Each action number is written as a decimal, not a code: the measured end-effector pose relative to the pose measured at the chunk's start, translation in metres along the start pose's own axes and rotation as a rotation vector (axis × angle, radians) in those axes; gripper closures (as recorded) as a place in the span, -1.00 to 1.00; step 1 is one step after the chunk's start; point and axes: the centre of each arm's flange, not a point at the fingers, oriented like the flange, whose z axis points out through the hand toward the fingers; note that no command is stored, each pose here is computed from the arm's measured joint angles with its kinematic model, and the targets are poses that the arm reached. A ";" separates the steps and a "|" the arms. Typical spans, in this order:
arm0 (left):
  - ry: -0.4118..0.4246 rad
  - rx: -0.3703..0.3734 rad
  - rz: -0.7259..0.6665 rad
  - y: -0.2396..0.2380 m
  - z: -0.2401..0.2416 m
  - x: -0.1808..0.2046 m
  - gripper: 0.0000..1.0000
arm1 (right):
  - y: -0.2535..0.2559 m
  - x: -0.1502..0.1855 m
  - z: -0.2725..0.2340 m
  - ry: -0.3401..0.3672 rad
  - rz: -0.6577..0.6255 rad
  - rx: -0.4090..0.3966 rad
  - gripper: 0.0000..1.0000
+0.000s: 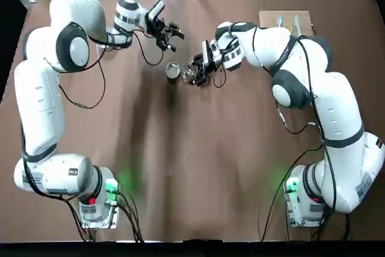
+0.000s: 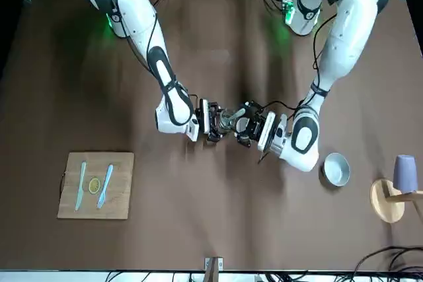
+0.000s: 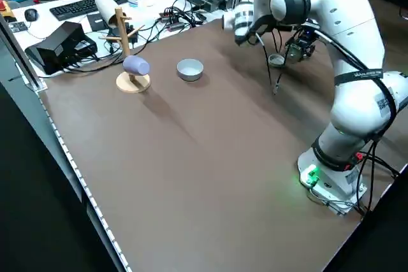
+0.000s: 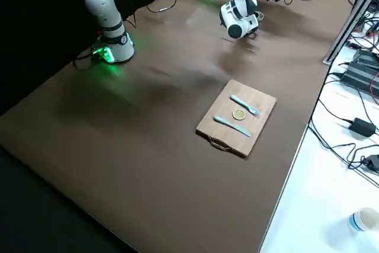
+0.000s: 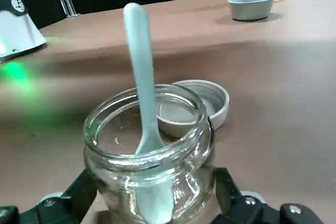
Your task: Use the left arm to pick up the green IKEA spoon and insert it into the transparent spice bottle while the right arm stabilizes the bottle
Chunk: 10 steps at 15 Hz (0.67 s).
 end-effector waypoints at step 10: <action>-0.395 0.160 -0.668 0.044 -0.101 0.110 -1.00 | 0.039 -0.019 -0.062 0.022 -0.028 0.038 -1.00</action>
